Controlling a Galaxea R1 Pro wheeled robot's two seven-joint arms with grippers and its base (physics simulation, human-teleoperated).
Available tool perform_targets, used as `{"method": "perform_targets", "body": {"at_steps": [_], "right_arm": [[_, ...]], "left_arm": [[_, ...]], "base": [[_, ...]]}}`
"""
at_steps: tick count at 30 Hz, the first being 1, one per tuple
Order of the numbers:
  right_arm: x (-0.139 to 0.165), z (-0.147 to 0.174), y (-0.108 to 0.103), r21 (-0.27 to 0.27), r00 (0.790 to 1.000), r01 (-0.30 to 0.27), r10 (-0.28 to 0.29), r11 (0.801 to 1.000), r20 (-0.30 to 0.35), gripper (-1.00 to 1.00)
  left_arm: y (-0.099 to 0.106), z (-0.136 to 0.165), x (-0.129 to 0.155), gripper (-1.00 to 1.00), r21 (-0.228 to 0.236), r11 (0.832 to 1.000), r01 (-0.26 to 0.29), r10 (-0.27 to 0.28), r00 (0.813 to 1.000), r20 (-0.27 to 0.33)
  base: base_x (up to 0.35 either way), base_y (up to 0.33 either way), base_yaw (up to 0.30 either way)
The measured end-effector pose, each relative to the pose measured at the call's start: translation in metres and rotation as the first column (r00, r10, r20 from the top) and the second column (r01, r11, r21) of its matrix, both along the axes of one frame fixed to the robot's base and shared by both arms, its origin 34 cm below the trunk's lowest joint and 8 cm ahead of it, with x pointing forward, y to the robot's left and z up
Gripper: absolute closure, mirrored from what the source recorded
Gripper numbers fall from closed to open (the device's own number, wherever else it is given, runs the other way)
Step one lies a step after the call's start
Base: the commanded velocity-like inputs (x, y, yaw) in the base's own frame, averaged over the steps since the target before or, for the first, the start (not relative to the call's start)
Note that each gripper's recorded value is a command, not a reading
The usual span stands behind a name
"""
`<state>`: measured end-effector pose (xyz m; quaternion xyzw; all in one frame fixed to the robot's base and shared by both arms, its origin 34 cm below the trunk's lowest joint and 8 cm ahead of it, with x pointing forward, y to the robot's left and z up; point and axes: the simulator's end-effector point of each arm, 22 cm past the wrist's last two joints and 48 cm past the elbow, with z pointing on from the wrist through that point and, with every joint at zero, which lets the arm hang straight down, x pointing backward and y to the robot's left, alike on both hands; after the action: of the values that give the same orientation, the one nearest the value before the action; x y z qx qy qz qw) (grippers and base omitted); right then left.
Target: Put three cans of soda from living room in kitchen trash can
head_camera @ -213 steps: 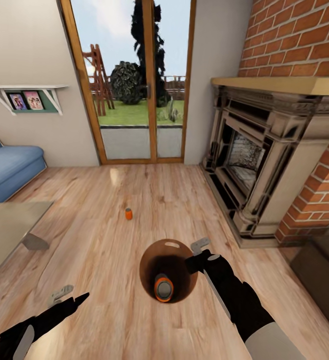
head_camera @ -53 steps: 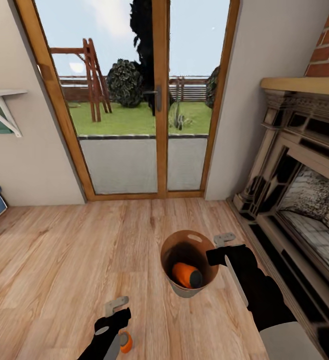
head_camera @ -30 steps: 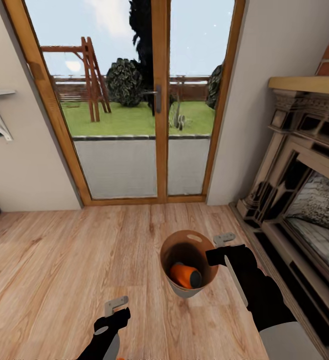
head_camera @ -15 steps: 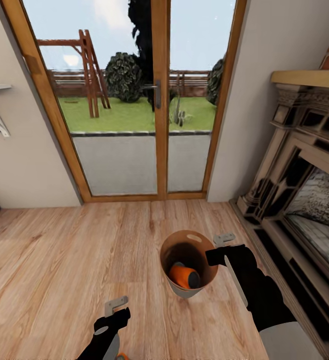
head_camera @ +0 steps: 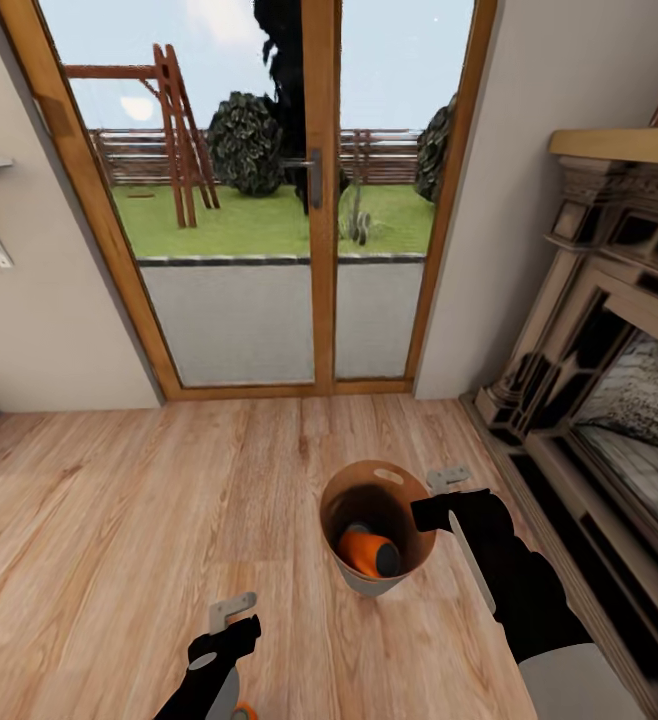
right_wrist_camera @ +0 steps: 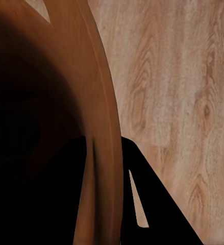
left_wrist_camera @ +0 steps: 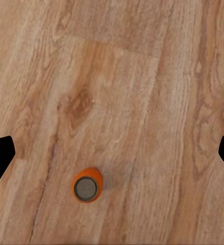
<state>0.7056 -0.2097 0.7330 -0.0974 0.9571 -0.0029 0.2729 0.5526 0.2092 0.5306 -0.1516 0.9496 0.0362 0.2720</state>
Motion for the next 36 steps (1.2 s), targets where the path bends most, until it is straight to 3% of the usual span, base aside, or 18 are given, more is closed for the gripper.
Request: {"method": "perform_targets", "body": {"at_steps": [20,36], "right_arm": [[-0.002,-0.012,0.000,-0.003,1.000,-0.001,0.001,1.000,-0.020,1.00],[-0.003,-0.017,0.000,-0.003,1.000,-0.003,0.003,1.000,-0.029,1.00]], "left_arm": [[0.000,-0.009,-0.007,-1.00,0.001,1.000,0.000,0.000,1.000,-0.021],[0.007,-0.013,-0.009,-1.00,0.009,1.000,-0.001,0.002,1.000,-0.030]], "base": [[0.017,0.000,0.000],[0.116,0.037,0.000]]}}
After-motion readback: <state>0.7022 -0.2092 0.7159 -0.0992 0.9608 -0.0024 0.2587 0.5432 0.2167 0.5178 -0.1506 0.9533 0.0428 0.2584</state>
